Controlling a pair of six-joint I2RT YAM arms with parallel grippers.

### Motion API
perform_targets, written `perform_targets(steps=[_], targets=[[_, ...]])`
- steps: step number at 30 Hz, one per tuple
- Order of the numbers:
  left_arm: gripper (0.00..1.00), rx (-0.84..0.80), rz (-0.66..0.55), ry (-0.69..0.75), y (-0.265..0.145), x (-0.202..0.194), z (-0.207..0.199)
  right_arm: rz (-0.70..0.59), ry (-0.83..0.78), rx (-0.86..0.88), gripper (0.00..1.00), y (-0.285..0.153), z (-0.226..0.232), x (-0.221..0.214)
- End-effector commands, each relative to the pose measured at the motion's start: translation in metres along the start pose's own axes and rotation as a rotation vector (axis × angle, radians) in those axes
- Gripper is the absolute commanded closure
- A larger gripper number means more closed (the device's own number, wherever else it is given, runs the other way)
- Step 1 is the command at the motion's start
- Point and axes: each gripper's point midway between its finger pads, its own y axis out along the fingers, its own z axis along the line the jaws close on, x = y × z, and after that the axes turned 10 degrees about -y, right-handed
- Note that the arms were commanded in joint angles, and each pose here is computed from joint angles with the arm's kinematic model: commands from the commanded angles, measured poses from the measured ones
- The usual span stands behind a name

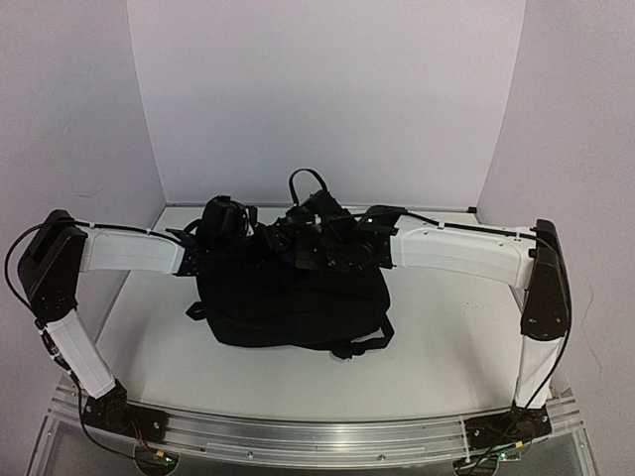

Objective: Pack the student bag
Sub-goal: Place the stationery in the student bag.

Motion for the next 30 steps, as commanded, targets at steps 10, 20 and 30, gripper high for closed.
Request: perform_targets(steps=[10,20,30], targets=[[0.82,-0.068,0.074,0.059,0.04,-0.015,-0.032,-0.091,0.047,0.048,1.0,-0.032,0.005,0.032],[0.69,-0.054,-0.002,0.147,0.002,-0.004,-0.048,-0.101,0.048,0.05,1.0,-0.039,0.001,0.035],[0.37,0.134,0.002,0.141,-0.087,-0.002,-0.004,-0.056,-0.039,0.136,1.0,-0.048,0.009,0.021]])
